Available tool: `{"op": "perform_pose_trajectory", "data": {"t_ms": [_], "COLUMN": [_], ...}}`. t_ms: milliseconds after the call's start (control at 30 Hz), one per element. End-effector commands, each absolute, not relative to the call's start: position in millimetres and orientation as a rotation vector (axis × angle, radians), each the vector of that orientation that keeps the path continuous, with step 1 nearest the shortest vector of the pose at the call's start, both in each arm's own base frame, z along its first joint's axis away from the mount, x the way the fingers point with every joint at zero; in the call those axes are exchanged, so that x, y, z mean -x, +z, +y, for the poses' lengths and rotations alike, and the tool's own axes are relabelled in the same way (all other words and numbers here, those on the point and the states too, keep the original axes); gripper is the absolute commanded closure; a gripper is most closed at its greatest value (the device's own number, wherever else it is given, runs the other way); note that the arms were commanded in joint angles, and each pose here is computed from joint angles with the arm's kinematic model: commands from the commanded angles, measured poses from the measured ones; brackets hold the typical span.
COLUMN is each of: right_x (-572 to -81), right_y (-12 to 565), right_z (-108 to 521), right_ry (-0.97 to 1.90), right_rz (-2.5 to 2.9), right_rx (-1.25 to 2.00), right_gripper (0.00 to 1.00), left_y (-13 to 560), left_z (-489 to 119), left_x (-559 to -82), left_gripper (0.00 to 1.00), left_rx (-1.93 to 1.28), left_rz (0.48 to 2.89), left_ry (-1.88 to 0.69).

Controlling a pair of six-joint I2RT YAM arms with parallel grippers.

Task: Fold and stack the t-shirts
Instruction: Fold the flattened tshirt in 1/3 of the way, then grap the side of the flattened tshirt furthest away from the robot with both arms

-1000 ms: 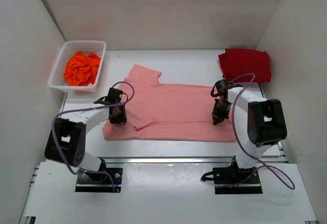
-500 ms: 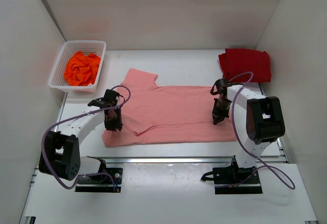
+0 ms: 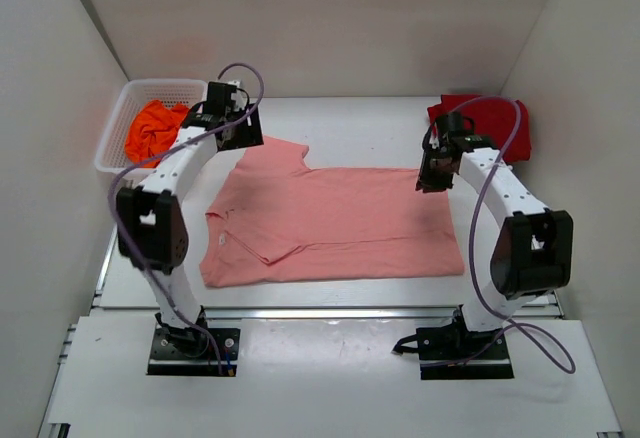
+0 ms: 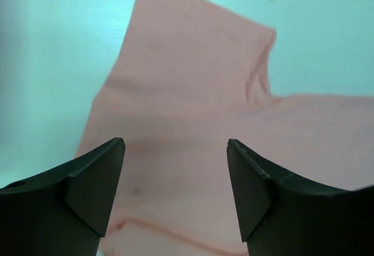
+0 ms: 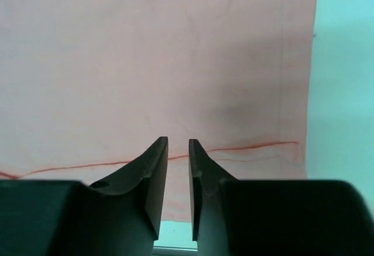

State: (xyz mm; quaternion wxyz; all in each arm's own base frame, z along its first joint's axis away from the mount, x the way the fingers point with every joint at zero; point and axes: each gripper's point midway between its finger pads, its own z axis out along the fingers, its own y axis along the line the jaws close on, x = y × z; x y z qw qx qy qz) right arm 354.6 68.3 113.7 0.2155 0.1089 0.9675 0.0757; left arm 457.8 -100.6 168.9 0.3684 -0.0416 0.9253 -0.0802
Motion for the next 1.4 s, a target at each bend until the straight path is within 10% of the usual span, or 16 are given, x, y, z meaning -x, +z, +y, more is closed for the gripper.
{"op": "perform_pose_trajectory", "data": {"t_ms": [0,700,800,867,900,1367], "right_x": [-372.2,-423.6,-432.1,-437.6,-443.8,-473.0], "right_y": [160.2,94.6,74.9,68.2,63.7,28.1], "right_z": [73.2,0.7,-5.1,-10.0,-9.0,-23.3], "right_ry": [0.272,0.181,0.133,0.081,0.082,-0.061], "right_rz": [2.521,2.528,2.565,2.575,2.575,2.685], "right_rx": [-0.249,-0.584,-0.626,-0.648,-0.655,-0.724], "right_gripper": [0.79,0.59,0.51,0.47,0.45,0.51], "left_y": [151.4,30.0,19.2,17.3,15.6,30.6], "left_z": [-101.0,-89.5,-99.4,-105.2,-103.0,-96.1], "left_x": [-508.5,-557.4,-552.3,-548.5,-545.2,-516.3], "left_gripper": [0.23,0.19,0.38,0.92,1.0,1.0], "left_rx": [0.094,-0.043,-0.065,-0.074,-0.059,-0.054], "left_rz": [2.359,2.58,2.64,2.674,2.697,2.67], "left_ry": [-0.204,-0.037,-0.076,-0.136,-0.157,-0.167]}}
